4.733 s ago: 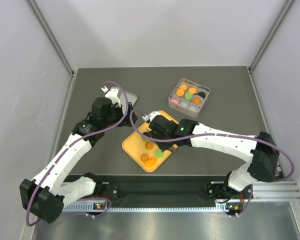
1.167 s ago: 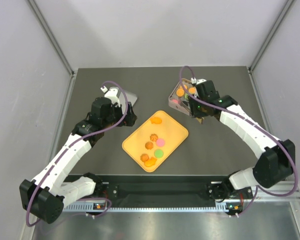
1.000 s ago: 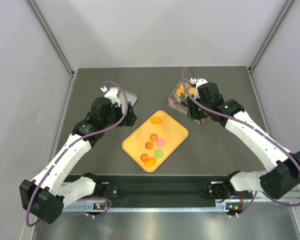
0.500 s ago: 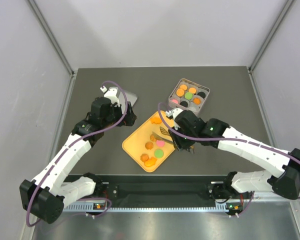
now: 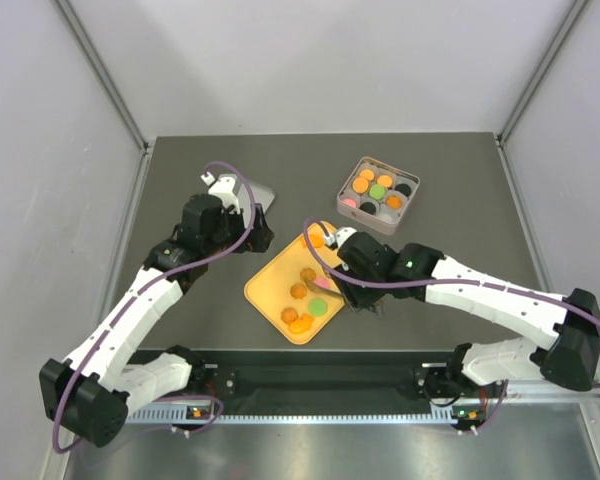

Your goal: Pack the cookies

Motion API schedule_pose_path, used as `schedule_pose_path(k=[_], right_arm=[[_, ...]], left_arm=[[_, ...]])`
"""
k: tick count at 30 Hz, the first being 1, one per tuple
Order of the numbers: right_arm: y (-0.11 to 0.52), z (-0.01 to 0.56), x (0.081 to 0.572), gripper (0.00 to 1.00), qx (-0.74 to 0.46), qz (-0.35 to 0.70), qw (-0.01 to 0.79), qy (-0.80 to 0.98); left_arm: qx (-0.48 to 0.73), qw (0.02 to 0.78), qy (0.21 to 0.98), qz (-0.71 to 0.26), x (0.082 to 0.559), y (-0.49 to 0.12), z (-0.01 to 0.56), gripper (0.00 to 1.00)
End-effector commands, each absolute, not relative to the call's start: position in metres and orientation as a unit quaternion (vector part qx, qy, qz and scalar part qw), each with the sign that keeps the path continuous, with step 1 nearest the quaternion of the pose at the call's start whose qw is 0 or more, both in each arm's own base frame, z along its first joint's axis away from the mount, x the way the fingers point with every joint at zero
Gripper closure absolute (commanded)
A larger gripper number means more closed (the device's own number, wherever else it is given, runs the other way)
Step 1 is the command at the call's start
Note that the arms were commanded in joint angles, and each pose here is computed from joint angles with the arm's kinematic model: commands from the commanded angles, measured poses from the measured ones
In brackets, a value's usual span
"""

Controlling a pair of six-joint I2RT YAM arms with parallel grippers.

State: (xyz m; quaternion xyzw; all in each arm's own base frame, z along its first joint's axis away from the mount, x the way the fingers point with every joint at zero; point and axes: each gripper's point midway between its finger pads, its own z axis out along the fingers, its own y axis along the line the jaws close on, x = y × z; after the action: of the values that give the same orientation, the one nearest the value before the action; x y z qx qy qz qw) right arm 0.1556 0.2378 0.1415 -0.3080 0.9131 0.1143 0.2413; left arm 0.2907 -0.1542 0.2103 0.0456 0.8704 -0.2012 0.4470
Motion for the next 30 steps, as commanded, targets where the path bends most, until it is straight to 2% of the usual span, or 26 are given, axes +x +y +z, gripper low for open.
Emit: schedule_pose_path(k=[1, 30], right_arm=[[0.247, 0.147, 0.159, 0.53, -0.305, 0.118, 0.26, 0.909], [0.248, 0.13, 0.155, 0.54, -0.318, 0.091, 0.243, 0.912]], left_arm=[[0.044, 0.453, 0.866, -0.208, 0.293, -0.156, 0.213, 0.01], [0.044, 0.454, 0.866, -0.206, 0.293, -0.155, 0.213, 0.01]])
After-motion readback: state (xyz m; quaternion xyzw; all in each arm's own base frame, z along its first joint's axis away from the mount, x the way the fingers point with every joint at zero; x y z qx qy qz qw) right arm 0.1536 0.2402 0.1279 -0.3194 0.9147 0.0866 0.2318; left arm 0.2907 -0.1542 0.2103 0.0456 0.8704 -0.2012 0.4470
